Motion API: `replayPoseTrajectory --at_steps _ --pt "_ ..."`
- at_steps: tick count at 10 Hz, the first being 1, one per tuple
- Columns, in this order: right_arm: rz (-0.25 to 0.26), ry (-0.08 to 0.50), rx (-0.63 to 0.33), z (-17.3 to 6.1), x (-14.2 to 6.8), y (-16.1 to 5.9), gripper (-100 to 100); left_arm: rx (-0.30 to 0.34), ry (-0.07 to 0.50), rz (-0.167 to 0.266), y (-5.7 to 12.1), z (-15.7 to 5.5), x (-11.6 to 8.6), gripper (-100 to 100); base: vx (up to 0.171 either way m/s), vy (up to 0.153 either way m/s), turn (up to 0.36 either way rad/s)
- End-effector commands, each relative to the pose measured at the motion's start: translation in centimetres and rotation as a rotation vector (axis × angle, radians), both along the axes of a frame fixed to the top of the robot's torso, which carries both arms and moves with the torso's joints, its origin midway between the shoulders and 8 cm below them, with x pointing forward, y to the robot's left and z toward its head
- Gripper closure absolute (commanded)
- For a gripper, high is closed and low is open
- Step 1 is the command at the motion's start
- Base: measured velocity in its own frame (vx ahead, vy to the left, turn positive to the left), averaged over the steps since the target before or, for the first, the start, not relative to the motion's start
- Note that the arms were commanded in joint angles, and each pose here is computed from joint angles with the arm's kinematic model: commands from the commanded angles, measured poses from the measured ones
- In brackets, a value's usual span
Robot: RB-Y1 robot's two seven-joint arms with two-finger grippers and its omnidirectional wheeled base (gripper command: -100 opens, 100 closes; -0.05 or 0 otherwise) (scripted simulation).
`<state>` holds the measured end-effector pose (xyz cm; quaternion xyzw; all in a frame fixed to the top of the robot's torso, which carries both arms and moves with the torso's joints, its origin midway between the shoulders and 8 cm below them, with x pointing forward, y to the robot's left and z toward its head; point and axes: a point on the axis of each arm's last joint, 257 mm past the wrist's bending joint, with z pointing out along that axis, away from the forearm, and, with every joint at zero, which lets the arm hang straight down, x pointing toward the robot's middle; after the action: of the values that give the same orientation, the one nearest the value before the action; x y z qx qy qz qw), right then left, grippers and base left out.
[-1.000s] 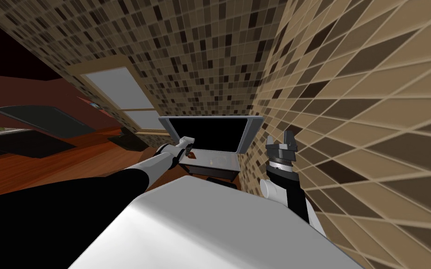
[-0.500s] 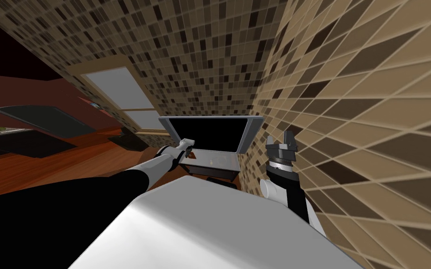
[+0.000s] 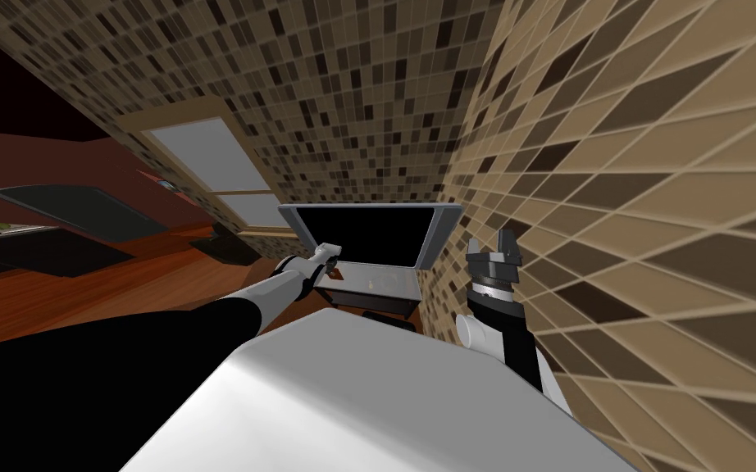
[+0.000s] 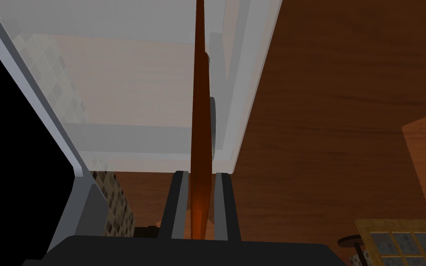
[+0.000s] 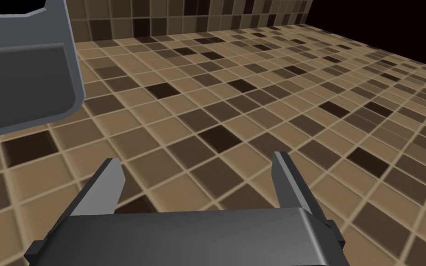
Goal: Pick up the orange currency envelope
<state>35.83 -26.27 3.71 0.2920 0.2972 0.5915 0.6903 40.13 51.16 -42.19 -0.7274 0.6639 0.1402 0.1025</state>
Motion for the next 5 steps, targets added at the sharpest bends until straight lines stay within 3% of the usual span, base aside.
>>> replayPoseTrajectory --at_steps 1,2,4,5 --pt "0.0 0.0 0.0 0.0 0.0 0.0 0 0.0 0.0 0.0 0.0 0.0 0.0 0 0.0 0.0 0.0" --pt "0.0 0.0 0.0 0.0 0.0 0.0 0 0.0 -0.001 0.001 0.1 1.5 0.9 100 0.0 0.0 0.0" --pt "0.0 0.0 0.0 0.0 0.0 0.0 0 0.0 -0.002 0.001 0.2 1.6 0.9 100 0.0 0.0 0.0" --pt "0.0 0.0 0.0 0.0 0.0 0.0 0 0.0 -0.002 0.001 0.1 1.7 1.0 0 0.0 0.0 0.0"
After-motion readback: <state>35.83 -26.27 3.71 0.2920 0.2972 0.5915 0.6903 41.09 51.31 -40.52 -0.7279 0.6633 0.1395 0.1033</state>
